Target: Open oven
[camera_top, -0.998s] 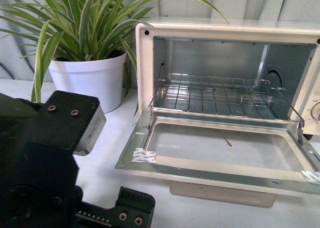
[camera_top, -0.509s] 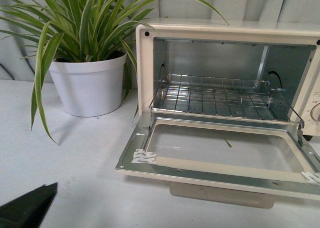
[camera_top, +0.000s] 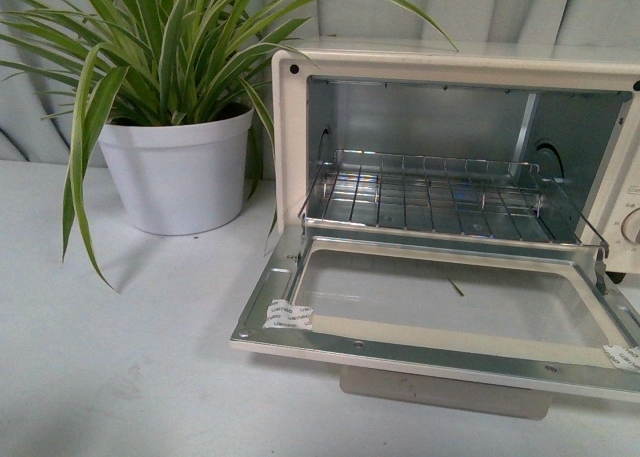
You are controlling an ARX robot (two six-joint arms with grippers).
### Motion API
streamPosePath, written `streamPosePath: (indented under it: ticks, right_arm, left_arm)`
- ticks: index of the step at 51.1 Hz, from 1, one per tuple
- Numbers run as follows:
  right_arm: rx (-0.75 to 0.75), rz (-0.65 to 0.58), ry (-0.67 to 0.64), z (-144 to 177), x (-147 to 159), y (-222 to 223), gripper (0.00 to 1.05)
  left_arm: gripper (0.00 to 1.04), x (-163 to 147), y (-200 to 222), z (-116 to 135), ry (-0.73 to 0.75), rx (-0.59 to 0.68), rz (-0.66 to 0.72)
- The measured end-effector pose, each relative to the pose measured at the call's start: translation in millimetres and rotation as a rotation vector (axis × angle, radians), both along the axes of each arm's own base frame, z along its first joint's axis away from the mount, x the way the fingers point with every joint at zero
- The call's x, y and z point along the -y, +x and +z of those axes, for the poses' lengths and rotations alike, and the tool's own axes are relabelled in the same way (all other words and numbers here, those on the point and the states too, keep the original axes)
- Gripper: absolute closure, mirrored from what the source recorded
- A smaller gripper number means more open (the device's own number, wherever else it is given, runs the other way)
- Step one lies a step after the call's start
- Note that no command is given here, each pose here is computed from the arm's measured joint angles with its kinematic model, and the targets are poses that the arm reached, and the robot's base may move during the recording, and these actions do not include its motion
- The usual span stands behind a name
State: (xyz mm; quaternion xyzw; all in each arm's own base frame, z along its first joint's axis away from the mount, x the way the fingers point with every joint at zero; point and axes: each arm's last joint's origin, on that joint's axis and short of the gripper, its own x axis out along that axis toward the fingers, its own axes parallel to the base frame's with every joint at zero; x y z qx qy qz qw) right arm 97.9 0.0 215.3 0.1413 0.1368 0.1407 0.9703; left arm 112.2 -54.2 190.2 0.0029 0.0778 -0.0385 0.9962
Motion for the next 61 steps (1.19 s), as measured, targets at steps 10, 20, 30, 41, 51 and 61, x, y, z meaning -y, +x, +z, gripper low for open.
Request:
streamPosePath:
  ticks: [10, 20, 30, 41, 51, 61]
  right_arm:
    - [0.001, 0.000, 0.000, 0, 0, 0, 0.09]
    - [0.268, -0.284, -0.230, -10, 0, 0, 0.39]
    - [0.263, -0.285, -0.276, -26, 0, 0, 0.79]
    - [0.271, -0.287, -0.282, -35, 0, 0, 1.04]
    - [0.270, -0.287, -0.283, -39, 0, 0, 1.04]
    - [0.273, -0.287, -0.282, -50, 0, 0, 1.04]
  left_arm:
    - [0.07, 0, 0, 0, 0.000, 0.000, 0.001]
    - [0.42, -17, -3, -7, -0.029, 0.149, 0.064]
    - [0.83, -32, -13, -16, -0.014, 0.135, 0.059]
    - [1.01, -44, -15, -22, -0.017, 0.164, 0.052]
    - [1.01, -54, -15, -23, -0.013, 0.165, 0.078]
    - [1.01, -54, -15, -23, -0.013, 0.165, 0.077]
